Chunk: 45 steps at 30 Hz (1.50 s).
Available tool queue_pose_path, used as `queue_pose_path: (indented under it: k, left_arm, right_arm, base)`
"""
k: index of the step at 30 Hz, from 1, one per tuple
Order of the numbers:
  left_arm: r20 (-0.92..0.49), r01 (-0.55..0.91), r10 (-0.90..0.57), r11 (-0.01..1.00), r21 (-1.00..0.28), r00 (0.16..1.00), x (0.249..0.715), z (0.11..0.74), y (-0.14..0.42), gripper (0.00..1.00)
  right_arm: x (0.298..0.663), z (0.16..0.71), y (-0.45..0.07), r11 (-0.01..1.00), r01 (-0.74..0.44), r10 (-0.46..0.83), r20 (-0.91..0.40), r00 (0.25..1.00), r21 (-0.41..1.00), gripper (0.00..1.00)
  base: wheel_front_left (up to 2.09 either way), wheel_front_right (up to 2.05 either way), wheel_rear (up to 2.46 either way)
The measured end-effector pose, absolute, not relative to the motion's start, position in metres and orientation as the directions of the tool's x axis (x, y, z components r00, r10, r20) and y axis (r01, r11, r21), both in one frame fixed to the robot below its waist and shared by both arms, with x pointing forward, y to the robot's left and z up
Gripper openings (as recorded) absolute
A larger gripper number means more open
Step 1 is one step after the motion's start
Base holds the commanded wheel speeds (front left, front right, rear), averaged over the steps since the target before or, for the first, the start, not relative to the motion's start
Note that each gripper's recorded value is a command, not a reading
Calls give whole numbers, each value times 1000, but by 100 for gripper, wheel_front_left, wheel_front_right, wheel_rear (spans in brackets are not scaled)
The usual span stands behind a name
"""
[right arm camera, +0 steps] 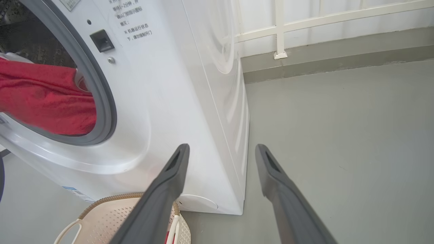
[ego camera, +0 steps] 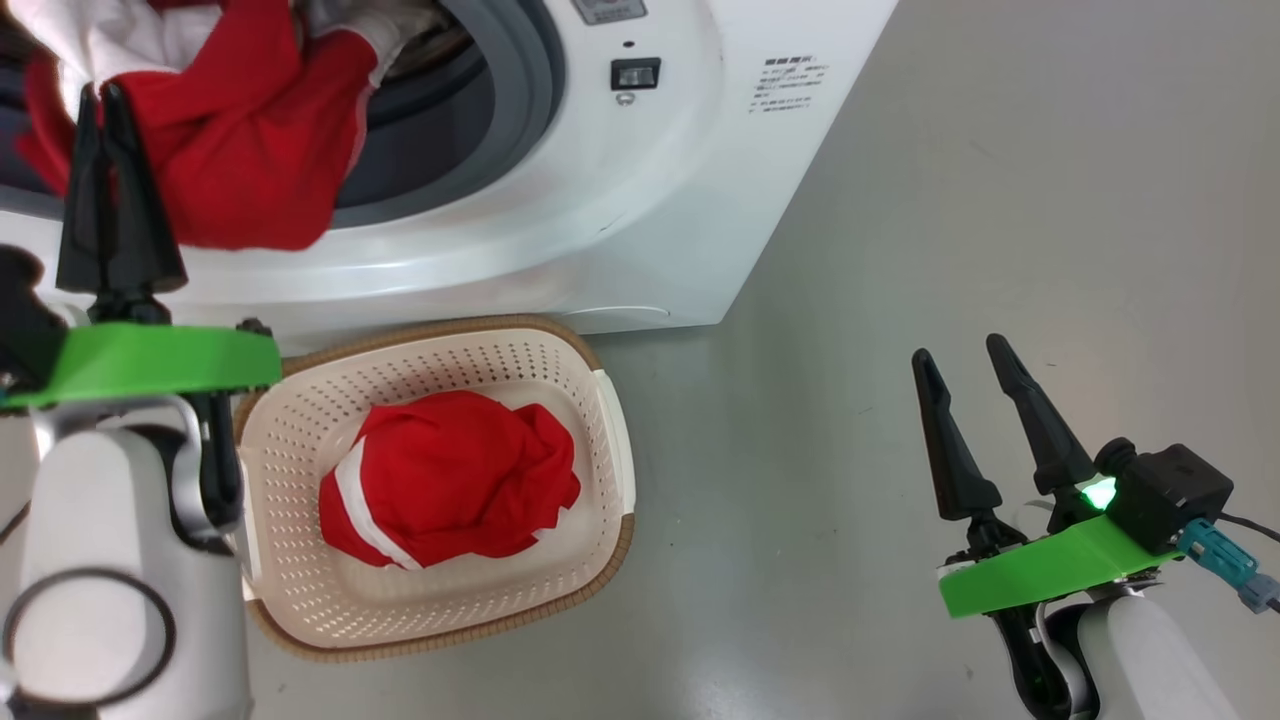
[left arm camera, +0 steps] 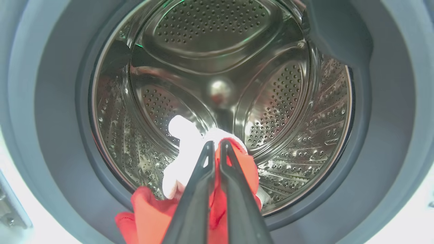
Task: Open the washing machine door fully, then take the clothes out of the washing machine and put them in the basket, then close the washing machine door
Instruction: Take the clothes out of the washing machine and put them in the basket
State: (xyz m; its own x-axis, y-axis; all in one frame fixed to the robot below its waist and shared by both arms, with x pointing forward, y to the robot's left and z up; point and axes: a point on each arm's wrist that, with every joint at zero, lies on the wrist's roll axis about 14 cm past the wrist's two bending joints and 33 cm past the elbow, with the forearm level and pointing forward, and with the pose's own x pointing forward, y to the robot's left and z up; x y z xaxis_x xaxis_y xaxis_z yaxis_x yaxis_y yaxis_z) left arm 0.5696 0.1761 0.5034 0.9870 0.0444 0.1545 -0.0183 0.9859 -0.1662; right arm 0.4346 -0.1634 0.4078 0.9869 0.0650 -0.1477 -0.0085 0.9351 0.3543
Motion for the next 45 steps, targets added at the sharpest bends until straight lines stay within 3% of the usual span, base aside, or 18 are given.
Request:
queue_pose_path:
  k: [21,34,45]
  left_arm:
    - [385,-10,67,989,-148,921,532,573,173,0]
    - [87,9,5,988,-153,996,528,468,151,0]
    - [-231,-8,-30,987,-163,972,507,360,139,0]
  right_arm:
    - [439,402,-162,935,-12,72,-157,985,355,100]
    - [439,393,-162,936,-4,71,-179,981,352,100]
    - [447,379,-163,937,6,69,-201,977,350,100]
  base:
    - [0,0,0]
    - [0,0,0]
    - [0,0,0]
